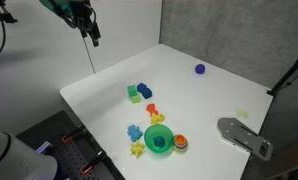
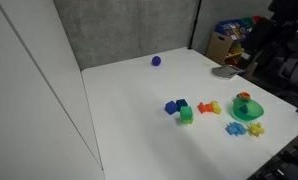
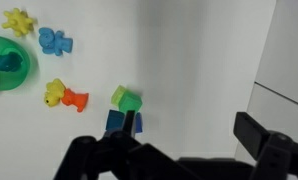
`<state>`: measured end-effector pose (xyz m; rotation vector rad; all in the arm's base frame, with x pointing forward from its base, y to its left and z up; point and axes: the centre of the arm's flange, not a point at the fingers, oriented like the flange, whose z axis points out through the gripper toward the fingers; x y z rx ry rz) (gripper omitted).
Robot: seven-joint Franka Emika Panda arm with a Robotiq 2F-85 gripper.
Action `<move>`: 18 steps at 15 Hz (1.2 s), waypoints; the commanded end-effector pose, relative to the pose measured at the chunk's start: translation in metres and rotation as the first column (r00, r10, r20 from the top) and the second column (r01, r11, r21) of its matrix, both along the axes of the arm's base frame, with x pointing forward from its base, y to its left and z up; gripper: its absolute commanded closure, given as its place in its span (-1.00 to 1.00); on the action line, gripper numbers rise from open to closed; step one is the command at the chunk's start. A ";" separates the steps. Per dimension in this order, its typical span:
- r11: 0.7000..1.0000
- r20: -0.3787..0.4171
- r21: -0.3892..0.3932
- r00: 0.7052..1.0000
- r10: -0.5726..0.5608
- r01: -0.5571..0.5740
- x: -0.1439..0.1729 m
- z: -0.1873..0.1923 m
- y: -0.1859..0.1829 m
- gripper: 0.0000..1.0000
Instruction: Pick up the yellow toy on the right and put it in the green bowl
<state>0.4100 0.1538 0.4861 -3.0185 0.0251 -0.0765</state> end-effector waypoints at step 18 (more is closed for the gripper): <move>0.990 -0.131 -0.055 0.982 -0.135 0.128 0.055 -0.106 -0.084 -1.00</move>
